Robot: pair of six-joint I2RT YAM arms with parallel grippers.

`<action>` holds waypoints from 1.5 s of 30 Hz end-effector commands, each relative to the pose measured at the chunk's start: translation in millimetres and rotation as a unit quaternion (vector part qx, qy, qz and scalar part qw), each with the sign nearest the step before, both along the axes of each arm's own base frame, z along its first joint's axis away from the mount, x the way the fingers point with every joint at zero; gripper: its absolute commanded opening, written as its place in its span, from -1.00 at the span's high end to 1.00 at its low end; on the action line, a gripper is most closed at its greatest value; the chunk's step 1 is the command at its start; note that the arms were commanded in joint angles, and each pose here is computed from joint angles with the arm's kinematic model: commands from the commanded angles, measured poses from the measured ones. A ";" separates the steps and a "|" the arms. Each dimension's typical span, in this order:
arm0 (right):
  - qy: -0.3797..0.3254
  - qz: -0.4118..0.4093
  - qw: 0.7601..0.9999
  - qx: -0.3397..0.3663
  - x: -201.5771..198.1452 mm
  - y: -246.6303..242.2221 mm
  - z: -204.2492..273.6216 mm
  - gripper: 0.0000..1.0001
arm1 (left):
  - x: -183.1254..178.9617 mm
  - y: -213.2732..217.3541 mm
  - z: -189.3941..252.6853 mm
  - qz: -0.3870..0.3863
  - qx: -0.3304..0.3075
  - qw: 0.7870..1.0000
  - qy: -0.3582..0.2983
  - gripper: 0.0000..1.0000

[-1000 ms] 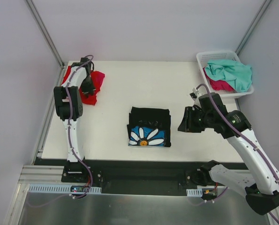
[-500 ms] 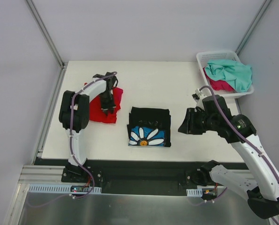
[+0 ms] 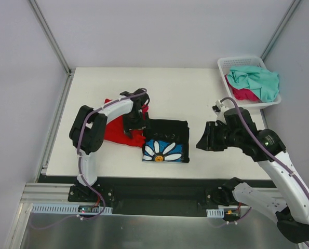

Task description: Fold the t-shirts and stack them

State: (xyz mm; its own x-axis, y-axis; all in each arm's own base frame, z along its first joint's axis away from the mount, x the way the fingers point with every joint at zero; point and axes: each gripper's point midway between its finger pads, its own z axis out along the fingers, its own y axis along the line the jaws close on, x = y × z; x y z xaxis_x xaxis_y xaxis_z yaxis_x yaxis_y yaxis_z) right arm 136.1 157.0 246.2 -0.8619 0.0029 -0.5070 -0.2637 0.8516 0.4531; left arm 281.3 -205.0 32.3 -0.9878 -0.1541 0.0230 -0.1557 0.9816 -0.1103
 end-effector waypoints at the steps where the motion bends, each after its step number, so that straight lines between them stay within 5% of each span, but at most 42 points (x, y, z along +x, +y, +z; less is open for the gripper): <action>1: -0.013 -0.011 1.000 0.011 -5.2 -3.9 11.0 0.30 | 10.5 -26.0 22.6 0.005 -0.045 0.999 -0.030 -0.97; 15: 0.013 0.024 0.999 -0.034 11.8 31.7 -19.5 0.28 | 20.2 22.5 128.4 -0.013 0.043 0.989 -0.140 -0.98; 20: 0.044 0.052 0.994 -0.084 33.6 69.6 -65.9 0.32 | 12.3 73.4 89.7 0.001 0.122 0.986 -0.111 -0.98; 32: 0.084 0.092 0.989 -0.083 96.1 172.7 -108.1 0.46 | -2.9 141.0 28.5 0.056 0.117 0.989 -0.070 -0.98; 45: 0.096 0.147 0.983 -0.055 108.9 255.2 -116.3 0.44 | -4.9 131.5 27.7 0.065 0.066 0.994 -0.059 -0.98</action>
